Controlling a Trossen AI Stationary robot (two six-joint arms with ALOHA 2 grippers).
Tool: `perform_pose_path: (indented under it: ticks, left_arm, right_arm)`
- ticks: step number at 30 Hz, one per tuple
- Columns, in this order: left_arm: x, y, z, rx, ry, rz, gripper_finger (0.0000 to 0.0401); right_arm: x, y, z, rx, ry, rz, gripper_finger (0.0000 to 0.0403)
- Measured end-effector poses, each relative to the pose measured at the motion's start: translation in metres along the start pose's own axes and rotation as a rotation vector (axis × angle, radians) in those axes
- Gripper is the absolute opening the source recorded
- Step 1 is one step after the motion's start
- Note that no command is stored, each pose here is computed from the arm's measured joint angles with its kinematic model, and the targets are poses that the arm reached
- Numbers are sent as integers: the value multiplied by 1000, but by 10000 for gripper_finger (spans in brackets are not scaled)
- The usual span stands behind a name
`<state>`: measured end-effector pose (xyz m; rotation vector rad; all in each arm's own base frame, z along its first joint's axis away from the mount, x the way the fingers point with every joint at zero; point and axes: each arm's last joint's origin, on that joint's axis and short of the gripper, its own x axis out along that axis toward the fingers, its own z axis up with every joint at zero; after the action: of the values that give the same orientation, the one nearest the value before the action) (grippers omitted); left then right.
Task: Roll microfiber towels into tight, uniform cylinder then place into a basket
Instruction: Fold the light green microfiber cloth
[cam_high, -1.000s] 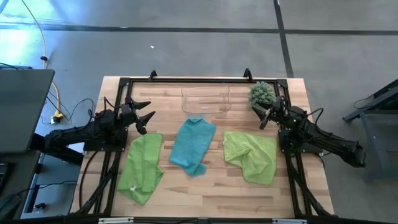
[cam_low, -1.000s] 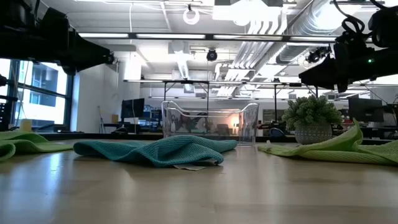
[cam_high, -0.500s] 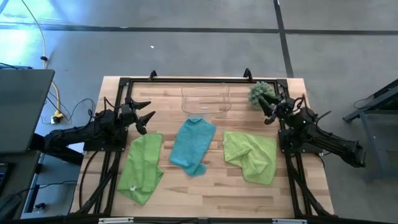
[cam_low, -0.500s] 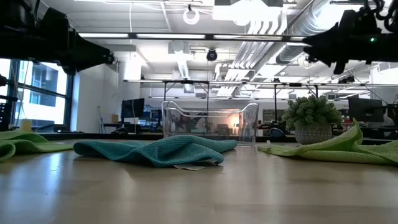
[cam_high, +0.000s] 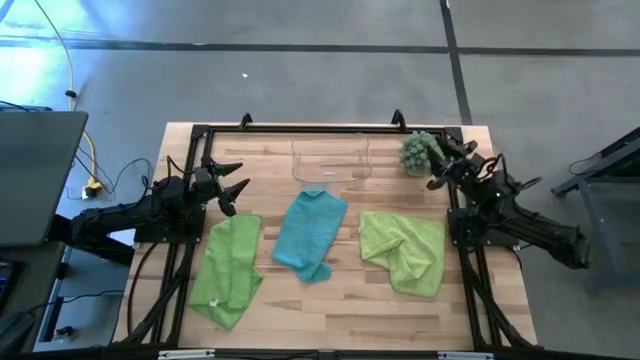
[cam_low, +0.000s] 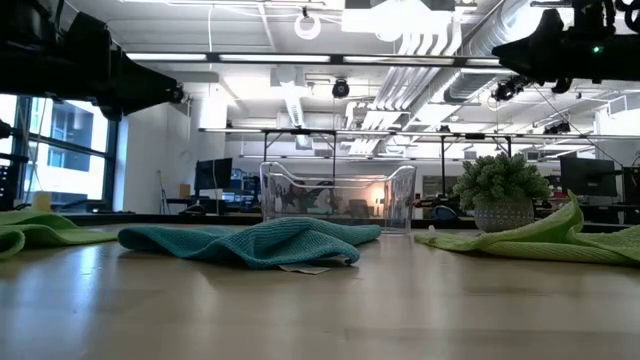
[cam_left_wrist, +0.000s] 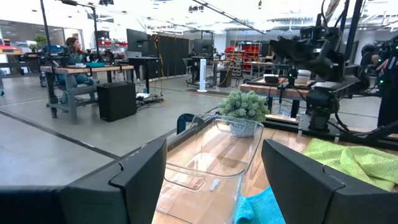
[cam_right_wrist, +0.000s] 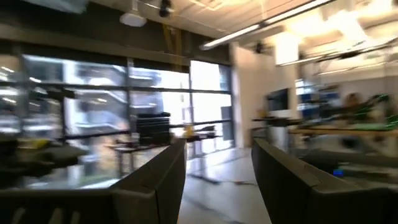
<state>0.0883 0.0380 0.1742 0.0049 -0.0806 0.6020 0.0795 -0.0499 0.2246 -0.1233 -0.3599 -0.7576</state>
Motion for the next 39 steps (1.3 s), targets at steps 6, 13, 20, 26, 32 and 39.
perform_pose_path:
  ticks: [6, 13, 20, 26, 32, 39]
  left_arm:
    - [0, 0, 0, 0, 0, 0, 254]
    - [0, 0, 0, 0, 0, -1, 254]
    - [0, 0, 0, 0, 0, 0, 254]
    - [0, 0, 0, 0, 0, -1, 254]
    - [0, 0, 0, 0, 0, 0, 254]
    - [0, 0, 0, 0, 0, 0, 254]
  right_arm:
    - [15, 2, 14, -71, 67, -43, 174]
    - [39, 7, 30, -100, 174, -34, 174]
    - [65, 14, 33, -81, 382, -17, 174]
    - [84, 27, 23, -46, 585, 41, 174]
    - [93, 45, 1, -41, 754, 90, 174]
    - [88, 68, -34, 52, 991, 128, 174]
